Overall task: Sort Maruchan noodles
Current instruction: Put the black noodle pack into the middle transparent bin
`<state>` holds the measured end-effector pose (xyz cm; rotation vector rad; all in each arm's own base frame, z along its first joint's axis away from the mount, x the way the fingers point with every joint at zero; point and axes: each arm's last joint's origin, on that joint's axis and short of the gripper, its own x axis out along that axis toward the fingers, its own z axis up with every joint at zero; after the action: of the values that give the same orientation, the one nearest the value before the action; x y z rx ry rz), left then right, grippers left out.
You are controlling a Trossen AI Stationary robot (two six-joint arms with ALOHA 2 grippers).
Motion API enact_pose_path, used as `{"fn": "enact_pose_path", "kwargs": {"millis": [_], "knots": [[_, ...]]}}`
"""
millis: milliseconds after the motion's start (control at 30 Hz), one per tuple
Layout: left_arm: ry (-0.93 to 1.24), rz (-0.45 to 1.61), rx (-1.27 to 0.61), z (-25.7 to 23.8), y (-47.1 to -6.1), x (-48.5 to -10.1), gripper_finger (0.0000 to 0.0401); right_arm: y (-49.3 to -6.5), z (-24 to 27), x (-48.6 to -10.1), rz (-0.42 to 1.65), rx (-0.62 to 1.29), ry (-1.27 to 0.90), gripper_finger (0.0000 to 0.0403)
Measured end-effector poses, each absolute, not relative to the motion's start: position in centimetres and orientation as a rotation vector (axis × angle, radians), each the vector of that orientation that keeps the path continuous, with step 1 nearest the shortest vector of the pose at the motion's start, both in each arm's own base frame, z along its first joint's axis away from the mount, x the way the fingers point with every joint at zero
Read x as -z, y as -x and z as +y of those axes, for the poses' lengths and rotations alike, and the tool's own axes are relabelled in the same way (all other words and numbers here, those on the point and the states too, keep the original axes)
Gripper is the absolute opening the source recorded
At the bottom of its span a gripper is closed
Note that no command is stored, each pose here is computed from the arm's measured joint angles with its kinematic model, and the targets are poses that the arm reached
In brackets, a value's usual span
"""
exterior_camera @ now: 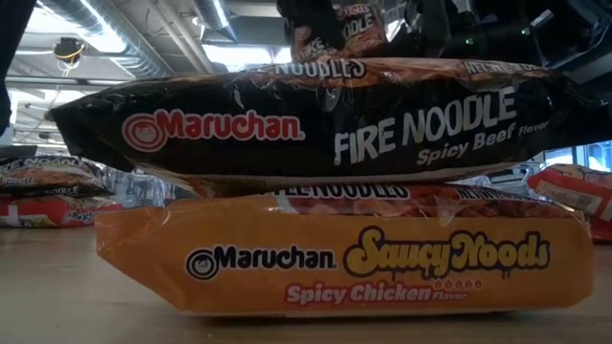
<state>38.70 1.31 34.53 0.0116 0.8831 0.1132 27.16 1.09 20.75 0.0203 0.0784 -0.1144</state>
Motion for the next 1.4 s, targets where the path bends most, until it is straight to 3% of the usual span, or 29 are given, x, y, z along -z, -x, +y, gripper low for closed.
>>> {"fn": "enact_pose_path", "kwargs": {"millis": [233, 433, 667, 1000, 1400], "knots": [[-0.081, 0.884, -0.113, 1.4, -38.7, -34.6, 0.0045, -26.5, 1.0, -21.7, 0.072, 0.118, 0.001, 0.0184], [-0.221, 0.894, -0.204, 2.4, -38.2, -35.0, 0.0028, -23.4, 0.6, -24.5, 0.111, 0.192, 0.084, 0.0214], [-0.268, 0.875, -0.303, 6.4, -38.0, -35.4, 0.0028, -20.2, 0.4, -26.7, 0.094, 0.214, 0.145, 0.0215], [-0.351, 0.761, -0.411, 14.4, -37.1, -36.6, 0.0027, -20.1, 0.3, -28.0, -0.003, 0.257, 0.305, 0.0214], [-0.169, 0.772, -0.401, 20.0, -34.2, -36.1, 0.0027, -20.1, 0.2, -27.9, 0.010, 0.277, 0.332, 0.0214]]}}
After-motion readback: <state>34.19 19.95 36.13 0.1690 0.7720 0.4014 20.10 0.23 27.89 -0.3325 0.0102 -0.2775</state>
